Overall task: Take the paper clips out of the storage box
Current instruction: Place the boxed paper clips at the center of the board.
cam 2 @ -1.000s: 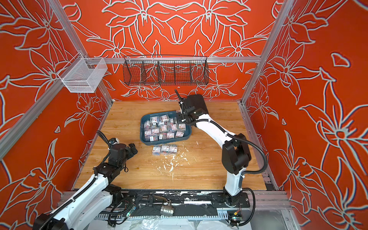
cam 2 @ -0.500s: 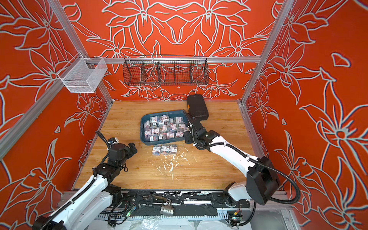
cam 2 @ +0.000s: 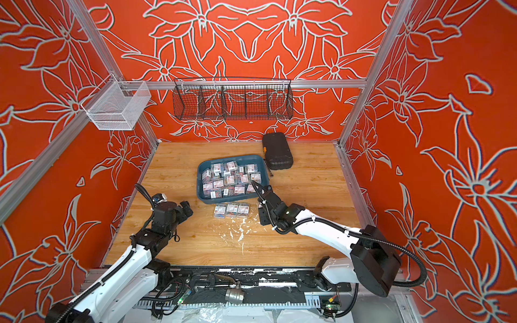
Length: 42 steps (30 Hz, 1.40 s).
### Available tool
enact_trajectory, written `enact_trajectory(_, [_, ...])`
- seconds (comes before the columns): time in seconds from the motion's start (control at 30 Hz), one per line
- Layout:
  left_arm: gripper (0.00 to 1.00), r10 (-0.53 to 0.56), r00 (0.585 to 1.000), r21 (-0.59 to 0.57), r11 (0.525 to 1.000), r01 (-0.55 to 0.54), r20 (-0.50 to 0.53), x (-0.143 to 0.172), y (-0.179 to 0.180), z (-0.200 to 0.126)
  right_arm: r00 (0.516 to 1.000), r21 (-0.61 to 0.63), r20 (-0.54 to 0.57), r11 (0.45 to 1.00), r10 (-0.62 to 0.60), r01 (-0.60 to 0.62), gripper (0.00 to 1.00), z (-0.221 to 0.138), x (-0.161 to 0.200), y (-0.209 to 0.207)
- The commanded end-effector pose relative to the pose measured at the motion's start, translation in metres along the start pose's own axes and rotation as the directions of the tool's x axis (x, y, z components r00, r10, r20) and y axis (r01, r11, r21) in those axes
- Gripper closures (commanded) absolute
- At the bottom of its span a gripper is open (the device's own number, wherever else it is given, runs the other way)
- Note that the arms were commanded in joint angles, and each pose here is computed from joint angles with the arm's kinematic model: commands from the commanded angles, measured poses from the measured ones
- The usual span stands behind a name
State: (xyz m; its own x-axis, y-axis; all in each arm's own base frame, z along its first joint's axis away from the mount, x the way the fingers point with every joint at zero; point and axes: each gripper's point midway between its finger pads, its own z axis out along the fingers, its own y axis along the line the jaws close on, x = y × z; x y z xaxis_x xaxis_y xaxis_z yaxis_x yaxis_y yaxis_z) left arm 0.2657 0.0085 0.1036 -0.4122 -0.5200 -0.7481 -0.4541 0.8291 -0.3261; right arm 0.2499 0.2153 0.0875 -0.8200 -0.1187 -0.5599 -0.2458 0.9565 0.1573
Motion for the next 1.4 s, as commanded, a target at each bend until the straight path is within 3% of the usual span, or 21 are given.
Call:
enact_trajectory(0.0, [0.03,-0.012,1.000,-0.014,1.000,0.013,0.010,-0.004,0.001,-0.001,0.999,-0.001,0.005,0.999,0.034,-0.034,0.57,0.015,0.002,0.007])
enact_trajectory(0.33, [0.03,-0.005,1.000,-0.018,1.000,0.005,0.005,-0.005,0.000,0.002,0.997,0.033,-0.076,0.999,0.029,-0.027,0.61,0.052,0.017,0.014])
enact_trajectory(0.87, [0.02,-0.003,1.000,-0.023,1.000,0.002,-0.005,-0.004,-0.001,0.004,0.996,-0.009,-0.080,0.999,0.032,-0.033,0.58,0.064,0.015,0.027])
enact_trajectory(1.37, [0.02,0.005,1.000,-0.023,1.000,-0.006,-0.017,-0.003,-0.003,0.005,0.997,-0.031,-0.051,0.997,0.063,-0.065,0.32,0.045,0.004,0.030])
